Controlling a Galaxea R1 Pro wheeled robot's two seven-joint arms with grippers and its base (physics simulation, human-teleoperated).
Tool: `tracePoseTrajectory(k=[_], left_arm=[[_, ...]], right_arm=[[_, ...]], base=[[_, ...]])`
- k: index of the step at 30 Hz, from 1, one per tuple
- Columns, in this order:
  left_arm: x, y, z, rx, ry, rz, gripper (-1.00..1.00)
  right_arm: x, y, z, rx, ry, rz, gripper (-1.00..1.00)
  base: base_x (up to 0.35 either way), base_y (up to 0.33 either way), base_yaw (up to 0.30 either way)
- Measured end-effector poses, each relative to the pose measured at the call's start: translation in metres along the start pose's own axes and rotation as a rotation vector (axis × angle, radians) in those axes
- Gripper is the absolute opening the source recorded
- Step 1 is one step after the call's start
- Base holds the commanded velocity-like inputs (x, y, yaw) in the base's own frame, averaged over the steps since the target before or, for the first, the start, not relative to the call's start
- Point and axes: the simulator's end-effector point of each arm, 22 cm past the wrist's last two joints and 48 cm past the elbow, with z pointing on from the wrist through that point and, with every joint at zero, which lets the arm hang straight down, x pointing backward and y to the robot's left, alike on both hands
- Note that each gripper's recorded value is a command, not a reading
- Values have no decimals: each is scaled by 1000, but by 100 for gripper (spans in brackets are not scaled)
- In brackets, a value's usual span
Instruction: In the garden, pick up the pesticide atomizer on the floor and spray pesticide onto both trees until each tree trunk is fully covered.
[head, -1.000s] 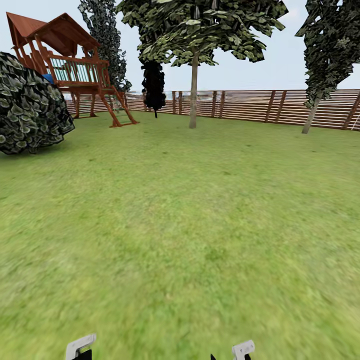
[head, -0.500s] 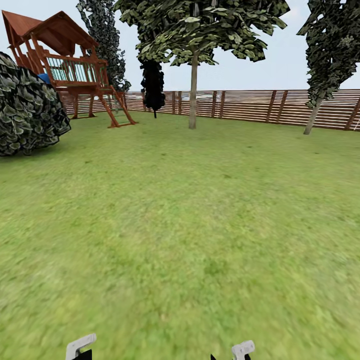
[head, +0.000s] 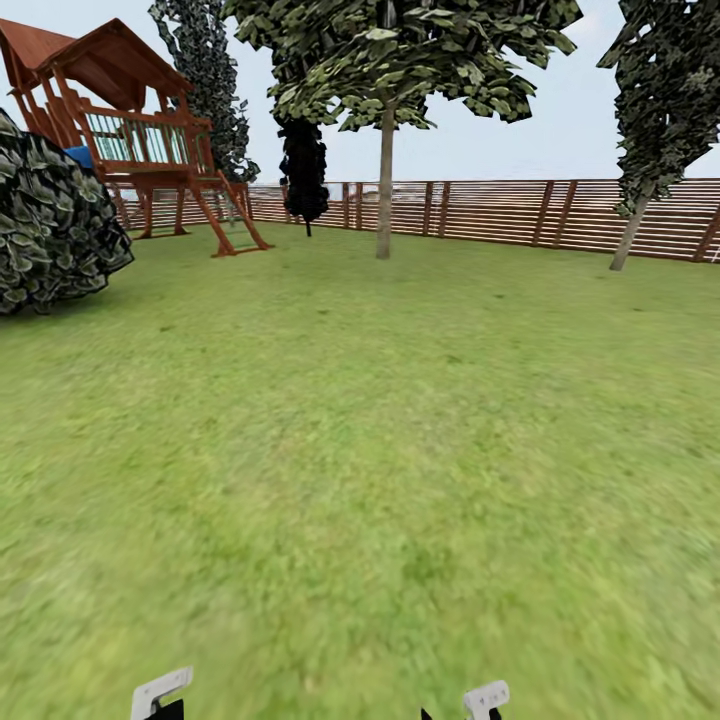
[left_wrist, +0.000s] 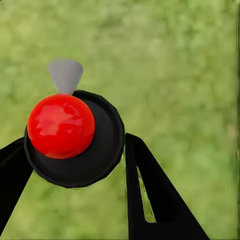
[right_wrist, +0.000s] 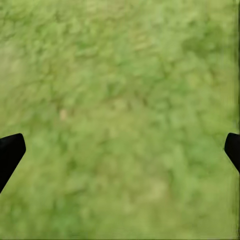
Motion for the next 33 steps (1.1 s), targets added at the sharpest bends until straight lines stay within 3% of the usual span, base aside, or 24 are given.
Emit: tracePoseTrajectory(k=[33], left_arm=[[-1,0,0,0,-1,0,-100]], right_arm=[[0,0,0,0,0,0,100]], base=[[320,-117,0]])
